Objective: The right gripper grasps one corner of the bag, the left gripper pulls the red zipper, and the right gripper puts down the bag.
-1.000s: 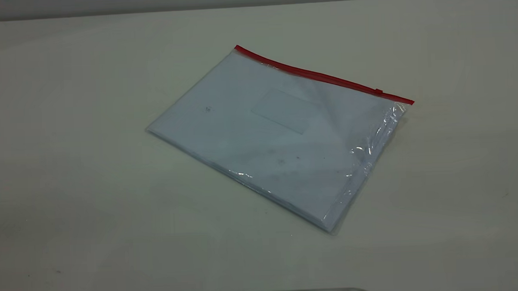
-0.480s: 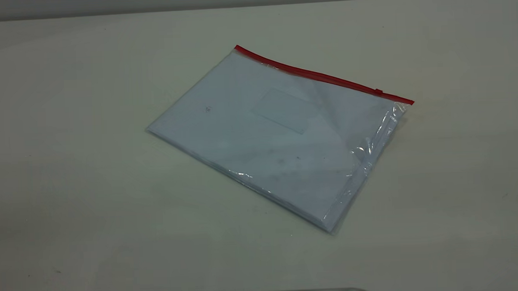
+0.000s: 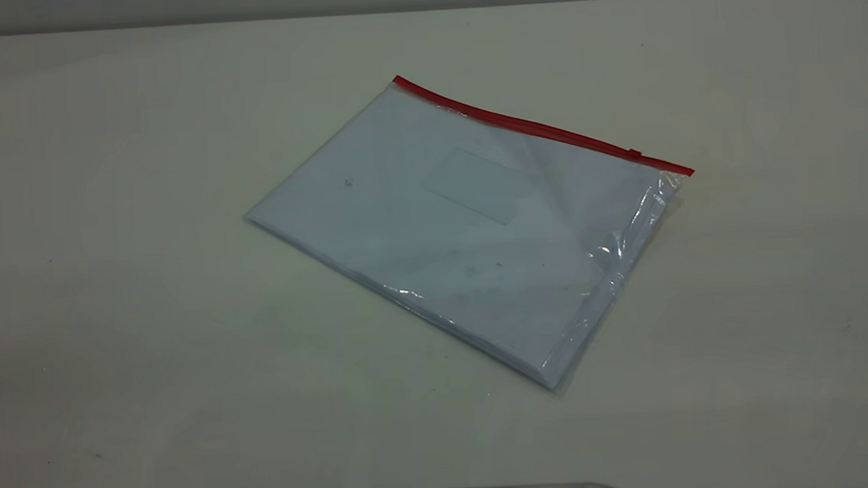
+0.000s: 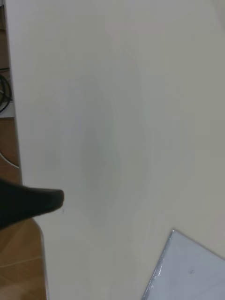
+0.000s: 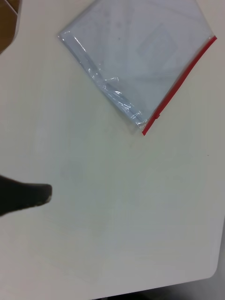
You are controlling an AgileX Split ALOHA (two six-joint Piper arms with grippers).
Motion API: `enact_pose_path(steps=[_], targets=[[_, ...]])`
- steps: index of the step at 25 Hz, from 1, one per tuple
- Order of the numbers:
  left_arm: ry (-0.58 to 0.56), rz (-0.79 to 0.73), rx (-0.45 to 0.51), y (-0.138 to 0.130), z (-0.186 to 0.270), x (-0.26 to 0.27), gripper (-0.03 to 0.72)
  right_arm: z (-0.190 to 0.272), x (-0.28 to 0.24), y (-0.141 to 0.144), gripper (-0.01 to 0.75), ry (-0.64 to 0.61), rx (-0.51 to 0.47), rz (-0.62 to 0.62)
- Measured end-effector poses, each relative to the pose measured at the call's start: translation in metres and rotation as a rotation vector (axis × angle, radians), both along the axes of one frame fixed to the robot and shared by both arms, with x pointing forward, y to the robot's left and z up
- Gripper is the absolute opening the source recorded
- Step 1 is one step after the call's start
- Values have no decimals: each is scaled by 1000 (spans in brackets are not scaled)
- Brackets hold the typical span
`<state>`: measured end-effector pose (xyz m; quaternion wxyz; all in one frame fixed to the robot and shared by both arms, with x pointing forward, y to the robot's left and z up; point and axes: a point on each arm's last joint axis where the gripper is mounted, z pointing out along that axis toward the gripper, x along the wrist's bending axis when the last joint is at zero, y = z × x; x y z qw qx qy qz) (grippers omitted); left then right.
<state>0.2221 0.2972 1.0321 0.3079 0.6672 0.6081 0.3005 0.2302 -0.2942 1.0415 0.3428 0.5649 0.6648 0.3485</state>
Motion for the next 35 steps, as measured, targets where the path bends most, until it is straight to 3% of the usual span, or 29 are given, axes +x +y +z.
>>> enact_pose_path(steps=[8,14,23,29,35], targets=[[2,12,-14,0,0,0,588,0,0,0,591,0,0,0],[110,74,-51,2,14,29,588,3,0,0,591,-6,41,-25],[206,71,-137,-4,72,156,588,50,73,2,591,107,93,-66],[222,21,-190,-11,75,248,588,33,146,8,591,234,155,-77],[232,-209,-134,-21,56,324,588,-4,216,12,591,280,217,-104]])
